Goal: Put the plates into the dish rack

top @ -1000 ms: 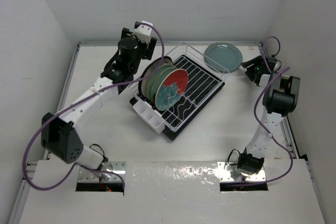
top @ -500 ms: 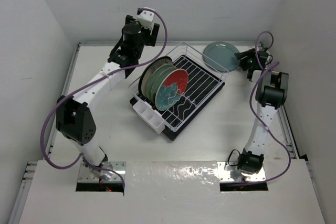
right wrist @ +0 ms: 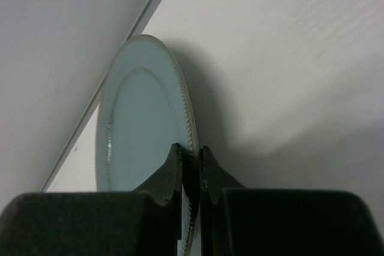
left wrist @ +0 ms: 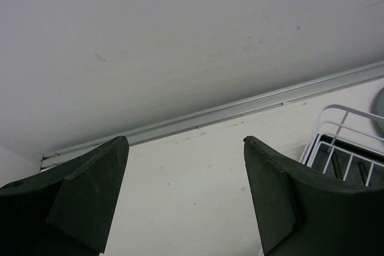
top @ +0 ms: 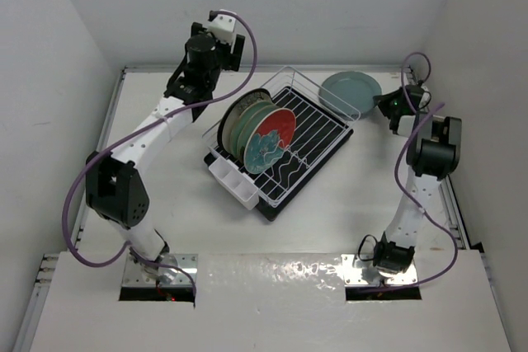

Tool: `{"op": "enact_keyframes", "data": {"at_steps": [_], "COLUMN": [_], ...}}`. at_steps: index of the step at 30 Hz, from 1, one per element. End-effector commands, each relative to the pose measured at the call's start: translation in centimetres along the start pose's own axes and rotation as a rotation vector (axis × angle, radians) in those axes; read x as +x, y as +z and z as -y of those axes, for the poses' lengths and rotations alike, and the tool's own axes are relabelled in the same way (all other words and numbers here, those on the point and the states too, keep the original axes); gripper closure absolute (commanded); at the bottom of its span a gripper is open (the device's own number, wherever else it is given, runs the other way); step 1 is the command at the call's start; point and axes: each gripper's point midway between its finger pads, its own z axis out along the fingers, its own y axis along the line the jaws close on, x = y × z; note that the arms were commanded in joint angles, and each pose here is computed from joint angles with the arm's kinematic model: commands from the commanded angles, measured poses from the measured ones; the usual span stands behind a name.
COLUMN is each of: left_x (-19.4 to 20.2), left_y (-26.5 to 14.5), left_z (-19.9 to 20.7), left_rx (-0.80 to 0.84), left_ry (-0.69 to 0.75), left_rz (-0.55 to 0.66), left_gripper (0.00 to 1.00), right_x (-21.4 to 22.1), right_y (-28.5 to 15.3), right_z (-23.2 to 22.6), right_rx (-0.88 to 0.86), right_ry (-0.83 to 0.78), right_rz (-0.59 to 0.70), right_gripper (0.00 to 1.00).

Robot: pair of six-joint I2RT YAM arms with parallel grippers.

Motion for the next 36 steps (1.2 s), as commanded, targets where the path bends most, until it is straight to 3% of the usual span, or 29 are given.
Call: {"op": "enact_keyframes", "data": {"at_steps": [1, 5, 9, 11, 15, 18, 21, 25, 29, 36], "left_x": [-4.2, -5.3, -6.7, -7.7, -6.1, -7.1, -8.2, -10.2, -8.2, -7.2], "left_y": [-1.9, -2.3, -2.0, -2.1, -2.0, -1.0, -1.2, -2.5, -3.5, -8.1], "left_z": [-1.0, -1.2, -1.0, 0.9, 4.6, 5.0, 4.9, 6.2, 9.1, 15.7], "left_rx": [0.016, 0.024, 0.078, 0.194, 0.389, 0.414, 0.427, 0.520, 0.578, 0.805], "left_ry": [-0.048, -0.035, -0.011, -0.001, -0.020, -0.008, 0.036, -0.020, 0.054, 0.125], "left_rz": [0.110, 0.138, 0.154, 0.176, 0.078, 0.065, 0.108, 0.138, 0.049, 0.003], "left_gripper": [0.25, 0.25, 0.25, 0.23, 0.22, 0.22, 0.20, 0.19, 0.19, 0.19], "right_x": [-4.2, -8.6, -8.8, -7.6, -8.2, -8.2, -7.1, -7.0, -5.3, -2.5], "right_y": [-4.7, -11.9, -16.1, -17.8, -23.2, -25.2, -26.0, -27.6, -28.4, -30.7], "right_z": [1.0, -0.7, -2.0, -1.1, -1.5, -1.4, -0.8, -1.9, -2.2, -2.6], "right_rx": [0.122, 0.181, 0.190, 0.225, 0.266, 0.262, 0.240, 0.208, 0.180, 0.109], "right_ry": [-0.130, -0.254, -0.423, -0.469, -0.542, -0.636, -0.620, -0.674, -0.730, -0.719], "right_rz": [0.146, 0.311, 0.284, 0.239, 0.308, 0.293, 0.221, 0.211, 0.083, 0.031], "right_gripper": [1.00, 1.00, 1.00, 1.00, 1.00, 1.00, 1.00, 1.00, 1.00, 1.00]}}
